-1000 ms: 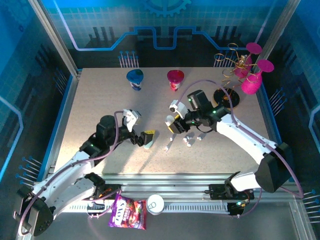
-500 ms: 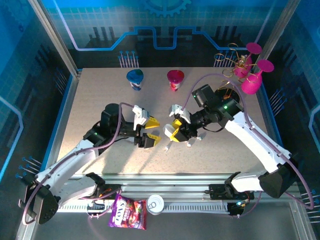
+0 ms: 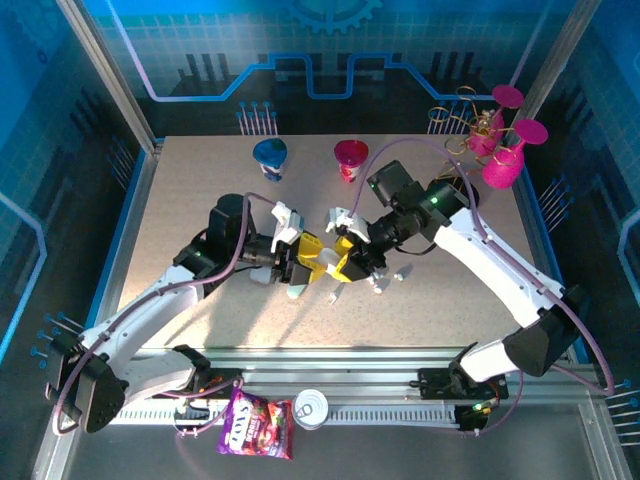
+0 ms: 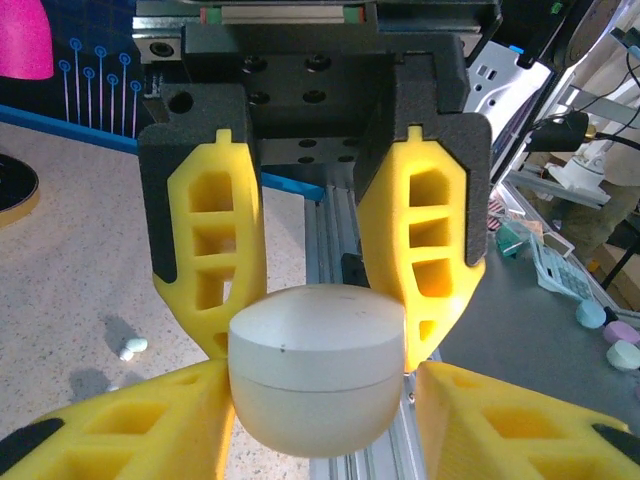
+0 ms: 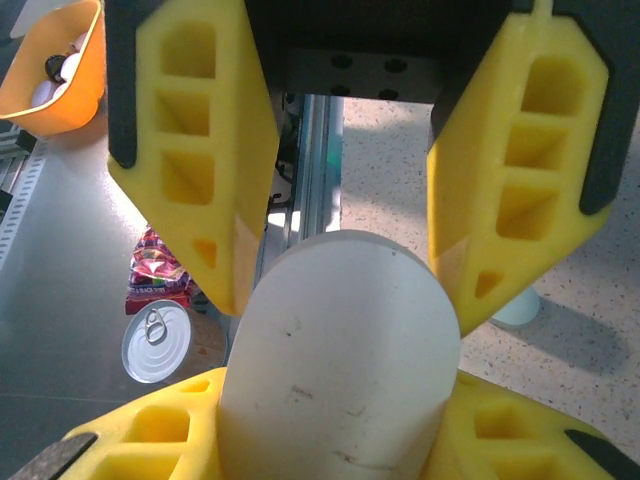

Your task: Insert wireless bluetooth earbuds into charging case

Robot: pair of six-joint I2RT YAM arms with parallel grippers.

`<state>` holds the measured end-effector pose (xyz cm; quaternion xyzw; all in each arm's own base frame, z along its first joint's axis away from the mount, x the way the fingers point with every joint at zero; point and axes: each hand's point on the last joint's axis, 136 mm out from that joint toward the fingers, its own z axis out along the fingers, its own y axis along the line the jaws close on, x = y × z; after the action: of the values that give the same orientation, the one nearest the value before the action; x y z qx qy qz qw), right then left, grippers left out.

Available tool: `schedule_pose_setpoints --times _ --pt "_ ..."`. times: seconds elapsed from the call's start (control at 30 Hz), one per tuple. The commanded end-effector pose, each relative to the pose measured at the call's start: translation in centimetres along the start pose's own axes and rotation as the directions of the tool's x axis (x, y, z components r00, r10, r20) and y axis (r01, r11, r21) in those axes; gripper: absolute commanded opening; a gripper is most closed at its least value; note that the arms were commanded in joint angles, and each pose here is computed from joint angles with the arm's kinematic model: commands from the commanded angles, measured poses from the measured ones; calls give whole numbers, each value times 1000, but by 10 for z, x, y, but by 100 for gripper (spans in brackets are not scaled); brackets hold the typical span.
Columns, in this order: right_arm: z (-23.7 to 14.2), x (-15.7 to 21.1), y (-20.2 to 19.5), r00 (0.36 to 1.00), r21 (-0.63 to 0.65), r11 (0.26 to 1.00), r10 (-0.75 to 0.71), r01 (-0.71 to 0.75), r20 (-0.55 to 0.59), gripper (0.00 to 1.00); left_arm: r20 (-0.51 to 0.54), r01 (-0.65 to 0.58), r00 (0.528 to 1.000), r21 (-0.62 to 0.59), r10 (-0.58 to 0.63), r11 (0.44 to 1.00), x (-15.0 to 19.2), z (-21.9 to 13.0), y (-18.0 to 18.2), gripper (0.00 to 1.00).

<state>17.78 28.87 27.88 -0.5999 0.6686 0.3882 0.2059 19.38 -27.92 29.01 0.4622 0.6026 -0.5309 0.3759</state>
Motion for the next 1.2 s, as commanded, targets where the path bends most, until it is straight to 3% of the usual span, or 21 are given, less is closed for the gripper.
schedule_pose_setpoints --times 0.0,0.17,0.6,0.67,0.9,1.17 --pt "-2 -10 4 999 -17 999 -35 35 13 30 1 -34 999 64 34 997 -6 0 -12 50" --pt "-1 -12 2 999 -21 999 -36 36 16 29 -4 -33 999 64 33 997 -4 2 -10 53" --pt "3 -11 0 999 -16 999 -33 33 7 31 -9 -32 999 78 33 996 -5 3 -10 30" --pt "1 -11 -2 999 1 999 -33 33 12 37 -10 -39 999 77 40 996 -3 3 -10 28" --pt "-17 -11 -11 994 78 997 -25 17 104 73 32 -112 993 14 111 994 -6 2 -1 26" --pt "-42 -29 -16 942 150 989 -64 14 329 78 92 -136 986 -7 136 991 -20 2 4 26"
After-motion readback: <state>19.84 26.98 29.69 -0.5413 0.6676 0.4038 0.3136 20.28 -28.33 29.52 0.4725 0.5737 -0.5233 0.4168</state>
